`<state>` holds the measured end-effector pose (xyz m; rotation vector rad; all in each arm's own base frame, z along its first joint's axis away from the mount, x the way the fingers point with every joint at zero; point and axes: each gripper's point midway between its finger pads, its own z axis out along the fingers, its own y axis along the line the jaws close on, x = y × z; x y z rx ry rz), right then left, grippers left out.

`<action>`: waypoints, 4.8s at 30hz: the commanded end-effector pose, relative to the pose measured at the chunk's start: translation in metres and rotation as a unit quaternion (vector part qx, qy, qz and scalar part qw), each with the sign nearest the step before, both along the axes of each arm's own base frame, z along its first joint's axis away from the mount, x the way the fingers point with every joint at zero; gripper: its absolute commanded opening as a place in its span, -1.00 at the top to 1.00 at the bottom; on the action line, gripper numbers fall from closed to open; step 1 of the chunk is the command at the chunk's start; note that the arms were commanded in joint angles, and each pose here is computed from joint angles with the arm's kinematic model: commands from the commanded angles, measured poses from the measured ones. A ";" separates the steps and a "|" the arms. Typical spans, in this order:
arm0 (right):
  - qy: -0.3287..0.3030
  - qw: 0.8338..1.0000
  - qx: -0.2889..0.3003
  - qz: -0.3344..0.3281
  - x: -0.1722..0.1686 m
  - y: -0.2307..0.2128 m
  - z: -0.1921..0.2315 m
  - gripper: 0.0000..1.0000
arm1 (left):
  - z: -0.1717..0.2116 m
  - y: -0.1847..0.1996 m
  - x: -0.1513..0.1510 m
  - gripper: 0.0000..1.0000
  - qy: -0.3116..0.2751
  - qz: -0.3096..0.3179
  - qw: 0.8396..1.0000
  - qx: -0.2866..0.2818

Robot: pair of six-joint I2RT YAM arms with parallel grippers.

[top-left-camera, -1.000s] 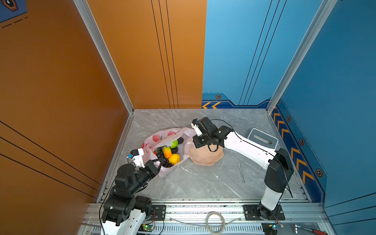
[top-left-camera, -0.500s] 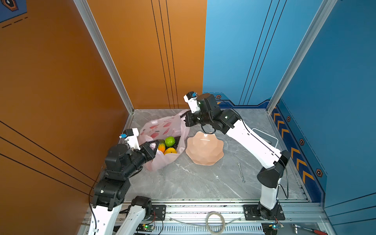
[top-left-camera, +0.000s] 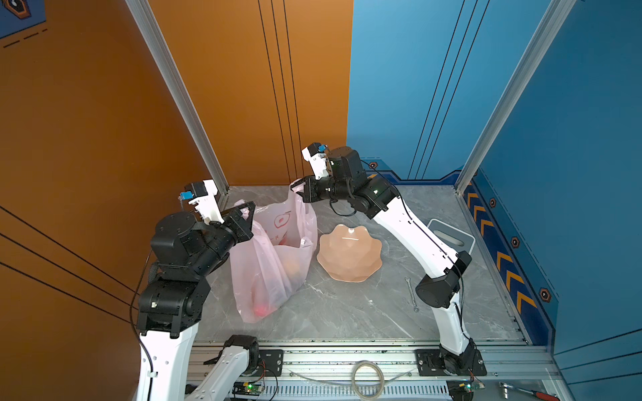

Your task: Place the fruits into the plastic bag

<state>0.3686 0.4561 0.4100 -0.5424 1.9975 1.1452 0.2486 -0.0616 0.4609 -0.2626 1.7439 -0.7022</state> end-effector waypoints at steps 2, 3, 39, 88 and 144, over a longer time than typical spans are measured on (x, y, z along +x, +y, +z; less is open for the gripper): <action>-0.017 0.997 0.076 0.011 0.006 0.001 0.041 1.00 | 0.022 0.001 -0.003 1.00 -0.043 -0.001 0.999 0.008; -0.018 0.997 0.081 0.012 0.006 0.001 0.043 1.00 | 0.021 0.001 -0.002 1.00 -0.041 -0.001 0.999 0.007; 0.023 0.995 -0.068 -0.075 -0.028 -0.103 -0.041 -1.00 | -0.128 -0.013 -0.046 -0.96 0.143 -0.044 0.989 -0.016; -0.125 0.842 -0.219 -0.477 0.009 -0.468 -0.272 -1.00 | -0.257 0.120 0.024 -0.96 0.014 0.291 0.920 0.261; -0.153 0.842 -0.220 -0.469 0.018 -0.464 -0.313 -1.00 | -0.358 0.098 0.119 -0.95 0.019 0.232 0.917 0.324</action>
